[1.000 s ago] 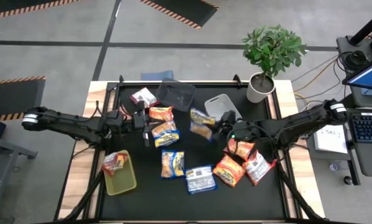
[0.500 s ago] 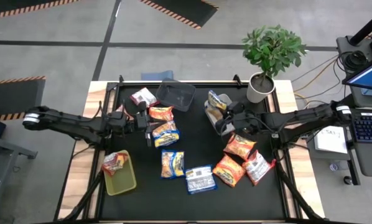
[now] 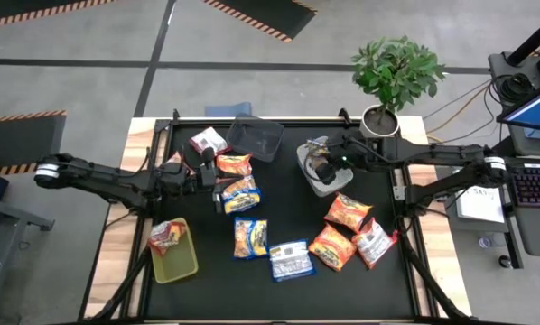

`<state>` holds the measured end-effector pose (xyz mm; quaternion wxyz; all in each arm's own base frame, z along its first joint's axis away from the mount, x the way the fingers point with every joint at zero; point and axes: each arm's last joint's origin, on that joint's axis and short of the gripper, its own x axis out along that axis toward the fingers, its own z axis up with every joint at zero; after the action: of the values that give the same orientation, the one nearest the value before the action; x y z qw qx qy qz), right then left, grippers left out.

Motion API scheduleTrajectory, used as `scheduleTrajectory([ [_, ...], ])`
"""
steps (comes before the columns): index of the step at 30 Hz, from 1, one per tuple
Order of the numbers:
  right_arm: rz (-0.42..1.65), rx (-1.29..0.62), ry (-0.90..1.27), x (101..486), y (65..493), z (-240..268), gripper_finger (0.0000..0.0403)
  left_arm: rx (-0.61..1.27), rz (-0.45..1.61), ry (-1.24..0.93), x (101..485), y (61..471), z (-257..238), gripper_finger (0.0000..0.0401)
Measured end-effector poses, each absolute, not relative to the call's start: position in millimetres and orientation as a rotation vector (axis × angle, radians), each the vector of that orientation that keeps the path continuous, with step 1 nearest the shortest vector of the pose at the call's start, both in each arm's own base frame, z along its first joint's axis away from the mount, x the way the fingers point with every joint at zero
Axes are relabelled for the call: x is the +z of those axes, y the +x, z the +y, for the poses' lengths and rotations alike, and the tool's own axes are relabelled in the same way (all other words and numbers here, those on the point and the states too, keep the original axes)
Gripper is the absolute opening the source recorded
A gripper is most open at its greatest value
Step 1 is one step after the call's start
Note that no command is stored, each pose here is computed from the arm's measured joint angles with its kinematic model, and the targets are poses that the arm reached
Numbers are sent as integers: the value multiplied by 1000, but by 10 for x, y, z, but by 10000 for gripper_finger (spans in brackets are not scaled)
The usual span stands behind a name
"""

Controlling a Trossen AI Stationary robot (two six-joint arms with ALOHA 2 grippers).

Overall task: Sort Maruchan noodles
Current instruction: Put the blue noodle pack into the white bin

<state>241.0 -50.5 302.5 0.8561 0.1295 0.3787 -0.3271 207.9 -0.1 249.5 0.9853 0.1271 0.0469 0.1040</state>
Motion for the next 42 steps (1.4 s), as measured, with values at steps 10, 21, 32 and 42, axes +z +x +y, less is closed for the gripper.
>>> scheduleTrajectory([
  [10, 1236, -406, -246, 2978, 2500, -557, 14, 209, 100, 258, 2488, 2080, -1, 0],
  [21, 1432, -95, -589, 2725, 2663, -579, 14, 219, 25, 300, 2651, 1927, 7, 0],
  [32, 1457, 295, -851, 2641, 2700, -529, 14, 233, 7, 308, 2758, 1711, 31, 0],
  [42, 1438, 408, -774, 2519, 2773, -491, 14, 233, 7, 326, 2760, 1709, 31, 0],
])
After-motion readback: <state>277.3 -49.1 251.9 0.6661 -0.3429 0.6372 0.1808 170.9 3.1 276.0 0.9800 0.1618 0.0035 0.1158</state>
